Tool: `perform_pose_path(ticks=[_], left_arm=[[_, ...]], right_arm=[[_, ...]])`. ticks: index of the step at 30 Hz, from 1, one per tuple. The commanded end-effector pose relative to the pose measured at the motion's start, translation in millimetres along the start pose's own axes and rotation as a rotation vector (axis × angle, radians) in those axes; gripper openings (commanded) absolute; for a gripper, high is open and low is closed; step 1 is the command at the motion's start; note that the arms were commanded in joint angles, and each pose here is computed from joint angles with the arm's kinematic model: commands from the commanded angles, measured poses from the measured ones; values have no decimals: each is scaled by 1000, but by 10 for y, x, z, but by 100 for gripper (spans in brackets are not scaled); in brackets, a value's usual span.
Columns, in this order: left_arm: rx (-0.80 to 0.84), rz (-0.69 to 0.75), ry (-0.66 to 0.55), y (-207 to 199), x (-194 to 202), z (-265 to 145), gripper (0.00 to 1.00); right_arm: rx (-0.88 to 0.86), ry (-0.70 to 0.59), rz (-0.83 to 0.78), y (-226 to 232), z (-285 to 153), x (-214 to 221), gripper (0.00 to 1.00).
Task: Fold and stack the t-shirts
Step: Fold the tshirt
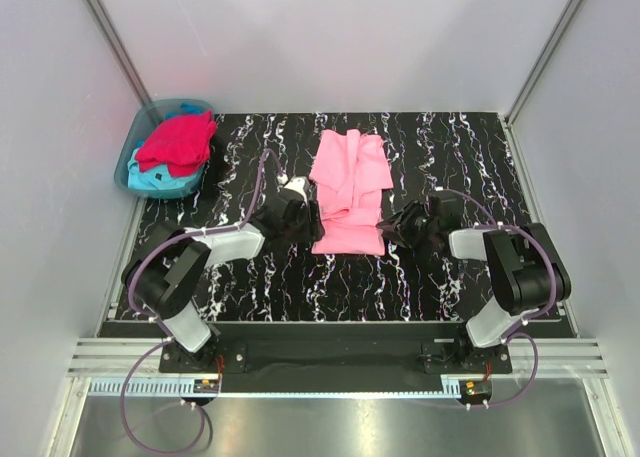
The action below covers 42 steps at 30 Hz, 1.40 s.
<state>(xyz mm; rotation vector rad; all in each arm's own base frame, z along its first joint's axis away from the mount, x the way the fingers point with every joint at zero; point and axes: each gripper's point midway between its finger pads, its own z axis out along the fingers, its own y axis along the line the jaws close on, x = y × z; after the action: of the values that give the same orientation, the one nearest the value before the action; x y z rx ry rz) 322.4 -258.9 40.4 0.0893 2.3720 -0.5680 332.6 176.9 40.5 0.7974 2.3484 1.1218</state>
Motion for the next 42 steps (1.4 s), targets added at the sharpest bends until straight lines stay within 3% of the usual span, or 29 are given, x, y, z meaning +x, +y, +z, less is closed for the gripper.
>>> perform_pose_path(ticks=[1, 22, 42], left_arm=[[71, -16, -89, -165, -232, 12, 61], [54, 30, -140, -227, -601, -82, 60], [59, 12, -137, -203, -598, -33, 58]], right_arm=[[-52, -19, -52, 130, 50, -65, 44], [-53, -35, -96, 387, -47, -191, 43], [-7, -41, -123, 391, -71, -243, 42]])
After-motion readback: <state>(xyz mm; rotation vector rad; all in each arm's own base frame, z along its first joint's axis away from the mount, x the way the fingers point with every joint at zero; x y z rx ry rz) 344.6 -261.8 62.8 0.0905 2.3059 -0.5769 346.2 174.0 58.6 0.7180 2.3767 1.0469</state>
